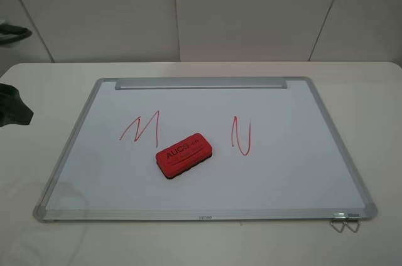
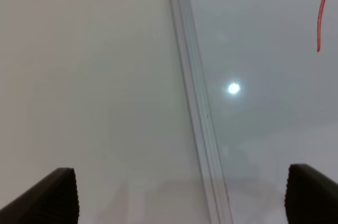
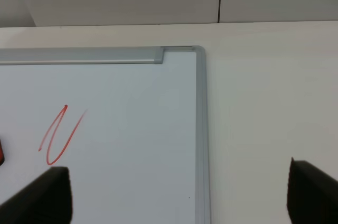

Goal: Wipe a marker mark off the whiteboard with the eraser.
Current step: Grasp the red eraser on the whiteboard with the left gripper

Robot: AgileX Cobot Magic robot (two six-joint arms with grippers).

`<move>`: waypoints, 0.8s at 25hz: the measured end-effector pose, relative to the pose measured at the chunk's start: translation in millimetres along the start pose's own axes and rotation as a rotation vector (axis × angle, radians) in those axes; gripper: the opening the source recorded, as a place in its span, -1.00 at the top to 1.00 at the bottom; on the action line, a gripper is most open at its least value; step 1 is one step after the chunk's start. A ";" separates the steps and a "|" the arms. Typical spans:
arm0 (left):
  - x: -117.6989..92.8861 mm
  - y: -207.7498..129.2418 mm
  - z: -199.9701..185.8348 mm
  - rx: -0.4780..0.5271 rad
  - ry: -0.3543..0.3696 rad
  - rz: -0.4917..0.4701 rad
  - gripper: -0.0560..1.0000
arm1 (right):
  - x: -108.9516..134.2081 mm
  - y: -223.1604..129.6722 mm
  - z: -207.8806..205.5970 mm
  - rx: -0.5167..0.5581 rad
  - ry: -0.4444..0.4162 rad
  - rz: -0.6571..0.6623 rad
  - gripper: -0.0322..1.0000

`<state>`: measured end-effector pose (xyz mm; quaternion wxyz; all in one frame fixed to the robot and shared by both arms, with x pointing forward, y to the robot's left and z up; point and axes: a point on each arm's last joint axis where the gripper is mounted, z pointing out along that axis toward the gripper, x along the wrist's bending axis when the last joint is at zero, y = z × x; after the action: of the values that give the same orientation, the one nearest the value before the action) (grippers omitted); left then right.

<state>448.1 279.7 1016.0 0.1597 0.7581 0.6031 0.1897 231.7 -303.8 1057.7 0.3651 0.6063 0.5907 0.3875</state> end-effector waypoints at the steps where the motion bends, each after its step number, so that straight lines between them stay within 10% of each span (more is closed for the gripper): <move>1: -4.9 10.3 10.9 0.026 -0.014 0.032 -0.57 | 0.0 0.0 0.0 0.000 0.000 0.000 -0.47; 11: -103.1 102.9 105.4 0.209 -0.209 0.477 -0.57 | 0.0 0.0 0.0 0.000 0.000 0.000 -0.47; 20: -189.4 111.1 133.8 0.215 -0.369 0.785 -0.57 | 0.0 0.0 0.0 0.000 0.000 0.000 -0.47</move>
<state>569.2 68.6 932.9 0.1007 0.9630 0.2475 0.0339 231.7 -303.8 1057.7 0.3651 0.6063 0.5907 0.3875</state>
